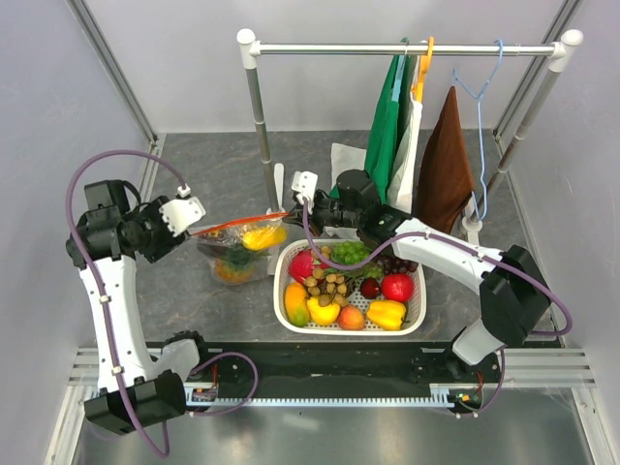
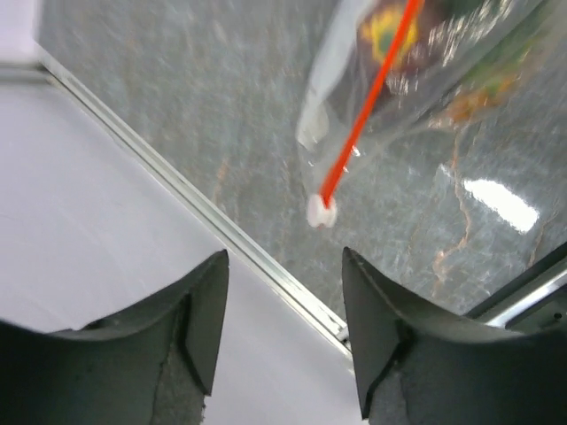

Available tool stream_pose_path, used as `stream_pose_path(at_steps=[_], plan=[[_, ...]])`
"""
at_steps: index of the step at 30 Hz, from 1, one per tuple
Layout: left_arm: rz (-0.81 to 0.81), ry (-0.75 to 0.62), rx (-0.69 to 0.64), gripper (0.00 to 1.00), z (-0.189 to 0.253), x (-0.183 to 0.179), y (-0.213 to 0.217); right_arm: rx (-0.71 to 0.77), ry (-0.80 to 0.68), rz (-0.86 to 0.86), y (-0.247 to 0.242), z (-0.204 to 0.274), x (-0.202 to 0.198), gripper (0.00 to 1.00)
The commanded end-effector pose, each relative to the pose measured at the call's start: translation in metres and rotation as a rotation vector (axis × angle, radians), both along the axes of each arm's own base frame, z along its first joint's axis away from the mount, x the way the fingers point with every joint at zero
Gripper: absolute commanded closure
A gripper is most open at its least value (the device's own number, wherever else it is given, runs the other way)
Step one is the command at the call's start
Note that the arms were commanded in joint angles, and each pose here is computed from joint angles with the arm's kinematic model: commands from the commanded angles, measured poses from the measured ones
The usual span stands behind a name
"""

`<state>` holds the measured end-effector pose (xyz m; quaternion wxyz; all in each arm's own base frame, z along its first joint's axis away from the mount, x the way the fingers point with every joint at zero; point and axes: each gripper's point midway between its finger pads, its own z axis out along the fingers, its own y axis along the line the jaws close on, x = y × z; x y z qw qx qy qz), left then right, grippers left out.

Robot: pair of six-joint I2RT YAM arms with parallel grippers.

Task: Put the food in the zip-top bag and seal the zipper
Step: Zip the zipper food storage bag at the center of the board, then pick up the zipper food storage bag at the center of the board.

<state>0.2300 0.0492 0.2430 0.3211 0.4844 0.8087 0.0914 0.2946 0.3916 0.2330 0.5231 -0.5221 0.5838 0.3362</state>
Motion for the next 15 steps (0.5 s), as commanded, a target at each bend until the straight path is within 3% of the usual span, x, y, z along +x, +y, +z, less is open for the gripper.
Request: stream_pose_path(at_steps=[1,6,15], plan=[[-0.127,-0.06,-0.24,0.38,0.049,-0.008,-0.052,0.062,-0.038,-0.006,0.001,0.031,0.003,1.0],[-0.213,-0.017,-0.451,0.33,0.066,-0.009,-0.091,0.069,-0.043,0.002,0.004,0.033,0.0,1.0],[-0.269,0.106,-0.474,0.33,0.028,0.008,-0.131,0.07,-0.06,0.032,0.006,0.035,-0.008,1.0]])
